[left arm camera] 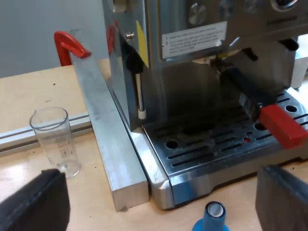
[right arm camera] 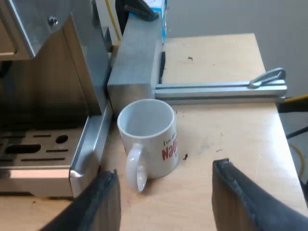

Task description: Remove mug from coffee machine

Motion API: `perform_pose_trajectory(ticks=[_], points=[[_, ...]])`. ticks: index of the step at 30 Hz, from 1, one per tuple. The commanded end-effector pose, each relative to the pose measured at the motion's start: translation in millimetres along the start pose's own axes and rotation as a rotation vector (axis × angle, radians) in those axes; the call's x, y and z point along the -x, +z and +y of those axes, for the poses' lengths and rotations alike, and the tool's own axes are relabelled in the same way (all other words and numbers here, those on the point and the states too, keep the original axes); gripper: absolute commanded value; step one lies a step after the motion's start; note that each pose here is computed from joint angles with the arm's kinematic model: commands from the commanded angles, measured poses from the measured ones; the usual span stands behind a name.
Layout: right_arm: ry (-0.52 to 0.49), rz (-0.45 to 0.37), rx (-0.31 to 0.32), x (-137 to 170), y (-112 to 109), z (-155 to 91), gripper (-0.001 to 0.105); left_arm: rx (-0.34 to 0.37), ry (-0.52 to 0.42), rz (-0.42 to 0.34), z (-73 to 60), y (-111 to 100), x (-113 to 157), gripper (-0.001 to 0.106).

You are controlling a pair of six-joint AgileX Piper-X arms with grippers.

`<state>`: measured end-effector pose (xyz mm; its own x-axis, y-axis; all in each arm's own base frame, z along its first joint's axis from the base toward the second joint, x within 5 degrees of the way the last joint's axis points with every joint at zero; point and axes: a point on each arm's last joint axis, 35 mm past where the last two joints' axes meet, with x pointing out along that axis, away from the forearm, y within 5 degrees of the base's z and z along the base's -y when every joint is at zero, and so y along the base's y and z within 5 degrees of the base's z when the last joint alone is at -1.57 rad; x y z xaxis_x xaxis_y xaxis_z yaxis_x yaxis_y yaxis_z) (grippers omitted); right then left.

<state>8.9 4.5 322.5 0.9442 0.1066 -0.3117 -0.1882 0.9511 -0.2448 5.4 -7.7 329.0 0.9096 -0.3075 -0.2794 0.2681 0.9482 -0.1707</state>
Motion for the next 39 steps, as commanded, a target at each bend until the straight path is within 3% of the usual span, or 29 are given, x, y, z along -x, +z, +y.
perform_pose_trajectory(ticks=[1,7,15,39], points=[[0.015,0.033,0.000,-12.6,-7.1,0.6,0.046,-0.005,0.015,-0.002,3.6,-3.3,-13.1,0.080],[0.028,0.093,-0.008,-28.4,-23.4,3.3,0.046,0.005,0.017,0.053,7.8,-17.1,-26.3,0.080],[0.025,0.081,-0.007,-30.4,-23.2,2.9,0.046,0.016,0.023,0.105,11.7,-30.5,-37.3,0.080],[0.025,0.081,-0.007,-30.4,-23.2,2.9,0.046,0.015,0.015,0.099,12.1,-31.3,-39.8,0.080]])
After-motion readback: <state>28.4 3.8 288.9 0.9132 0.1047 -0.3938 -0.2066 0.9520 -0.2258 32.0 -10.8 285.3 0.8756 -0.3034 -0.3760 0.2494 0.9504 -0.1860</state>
